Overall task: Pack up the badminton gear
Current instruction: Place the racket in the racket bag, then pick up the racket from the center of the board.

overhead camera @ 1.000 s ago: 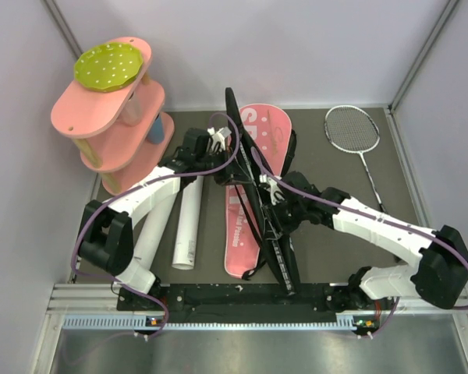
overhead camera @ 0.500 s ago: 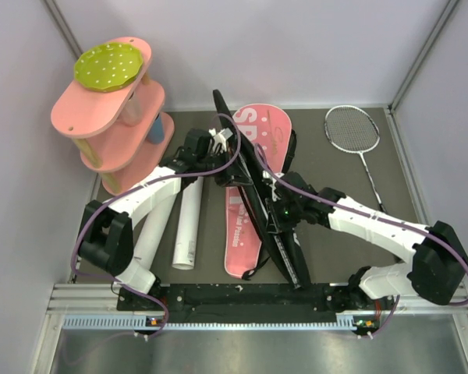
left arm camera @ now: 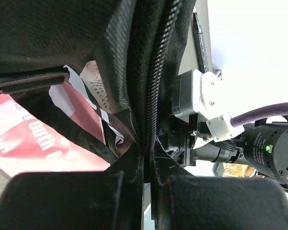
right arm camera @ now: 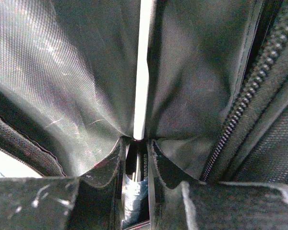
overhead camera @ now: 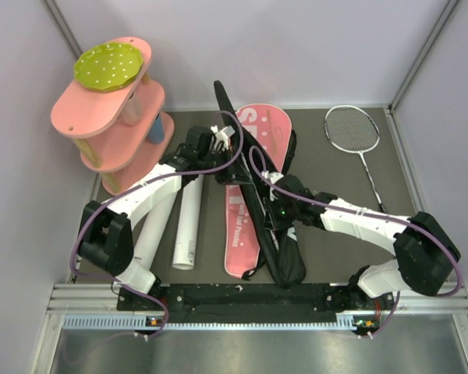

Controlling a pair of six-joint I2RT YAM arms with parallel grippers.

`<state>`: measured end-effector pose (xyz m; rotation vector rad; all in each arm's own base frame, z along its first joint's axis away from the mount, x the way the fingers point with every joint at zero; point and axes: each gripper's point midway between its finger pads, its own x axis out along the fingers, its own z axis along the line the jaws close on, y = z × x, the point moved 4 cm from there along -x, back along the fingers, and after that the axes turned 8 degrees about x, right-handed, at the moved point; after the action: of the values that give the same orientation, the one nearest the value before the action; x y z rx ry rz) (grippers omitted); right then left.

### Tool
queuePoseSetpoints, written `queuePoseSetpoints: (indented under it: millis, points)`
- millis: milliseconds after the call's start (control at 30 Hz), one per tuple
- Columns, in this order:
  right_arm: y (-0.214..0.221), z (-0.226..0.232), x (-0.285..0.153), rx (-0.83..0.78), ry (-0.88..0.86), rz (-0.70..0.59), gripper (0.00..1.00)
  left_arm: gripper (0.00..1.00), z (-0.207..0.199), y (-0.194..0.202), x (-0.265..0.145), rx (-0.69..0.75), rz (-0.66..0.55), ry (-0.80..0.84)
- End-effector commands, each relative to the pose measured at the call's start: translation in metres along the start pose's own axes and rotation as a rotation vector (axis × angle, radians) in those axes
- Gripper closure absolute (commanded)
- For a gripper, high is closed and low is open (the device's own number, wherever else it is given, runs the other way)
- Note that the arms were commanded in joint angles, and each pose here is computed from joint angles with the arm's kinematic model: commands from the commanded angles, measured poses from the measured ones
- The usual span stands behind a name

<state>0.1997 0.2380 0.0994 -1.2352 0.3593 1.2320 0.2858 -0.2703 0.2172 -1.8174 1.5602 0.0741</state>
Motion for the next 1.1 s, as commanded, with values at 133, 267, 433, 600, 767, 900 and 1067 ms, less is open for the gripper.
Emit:
queuePoseSetpoints:
  millis: [133,267,433,600,767,900,1067]
  points:
    - [-0.029,0.048,-0.072,0.006,-0.257,-0.072,0.57,1.0,-0.043,-0.025,-0.02,0.137,-0.055,0.119]
    - [-0.068,0.063,-0.136,0.045,-0.35,-0.235,0.43,1.0,-0.029,-0.03,-0.017,0.13,-0.059,0.079]
    - [-0.127,0.015,-0.182,0.176,-0.255,-0.462,0.38,1.0,-0.026,-0.033,-0.015,0.132,-0.06,0.084]
    - [-0.16,-0.102,-0.17,0.394,0.111,-0.55,0.36,1.0,-0.024,-0.033,-0.011,0.141,-0.056,0.093]
    - [-0.161,-0.243,-0.157,0.598,0.404,-0.434,0.37,1.0,-0.027,-0.029,-0.006,0.13,-0.037,0.157]
    - [-0.142,-0.323,-0.134,0.658,0.534,-0.29,0.33,1.0,-0.032,-0.029,-0.01,0.139,-0.049,0.188]
    - [-0.153,-0.363,-0.135,0.555,0.638,-0.218,0.36,1.0,-0.04,-0.028,-0.013,0.143,-0.048,0.231]
